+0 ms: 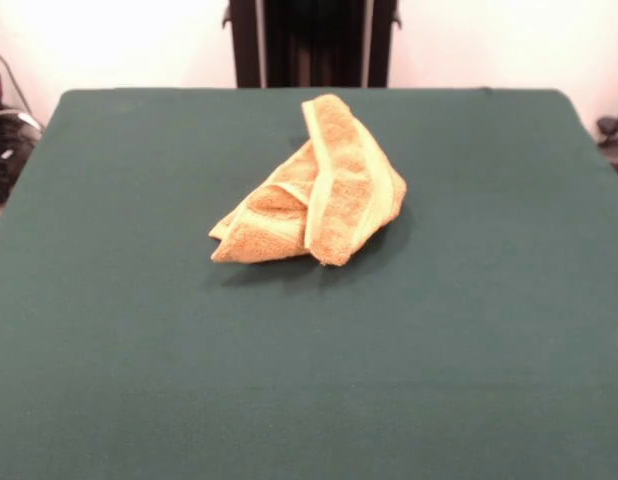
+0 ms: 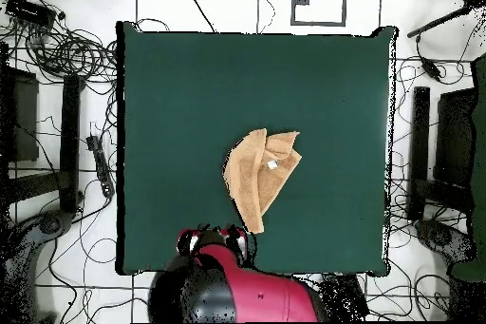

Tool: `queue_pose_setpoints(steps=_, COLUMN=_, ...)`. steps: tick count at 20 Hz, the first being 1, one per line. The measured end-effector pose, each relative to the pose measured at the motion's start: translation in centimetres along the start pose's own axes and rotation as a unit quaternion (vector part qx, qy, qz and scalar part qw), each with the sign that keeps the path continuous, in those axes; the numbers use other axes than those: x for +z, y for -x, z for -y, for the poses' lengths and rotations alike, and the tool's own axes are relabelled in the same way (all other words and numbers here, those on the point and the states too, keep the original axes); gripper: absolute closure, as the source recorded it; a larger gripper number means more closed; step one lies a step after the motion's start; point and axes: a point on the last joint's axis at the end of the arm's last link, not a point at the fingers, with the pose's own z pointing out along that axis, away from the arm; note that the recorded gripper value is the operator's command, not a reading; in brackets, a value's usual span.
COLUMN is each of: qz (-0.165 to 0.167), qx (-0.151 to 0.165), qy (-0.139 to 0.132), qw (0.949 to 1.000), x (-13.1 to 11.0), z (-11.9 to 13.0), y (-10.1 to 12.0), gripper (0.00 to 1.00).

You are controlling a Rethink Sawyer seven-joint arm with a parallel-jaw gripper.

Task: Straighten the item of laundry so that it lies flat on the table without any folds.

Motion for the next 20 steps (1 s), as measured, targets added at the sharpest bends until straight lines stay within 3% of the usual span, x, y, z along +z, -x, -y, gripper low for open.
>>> queue_pose_setpoints(steps=10, qz=0.026, qx=0.004, qy=-0.008, qw=0.9996, x=7.3, z=1.6, y=0.0, gripper=0.0)
queue_pose_setpoints(steps=15, qz=0.017, qx=-0.018, qy=-0.011, qw=0.9996, x=11.2, z=1.6, y=-1.5, gripper=0.0)
queue_pose_setpoints(steps=20, qz=-0.008, qx=-0.031, qy=-0.004, qw=0.9995, x=16.6, z=2.4, y=-4.3, gripper=0.0)
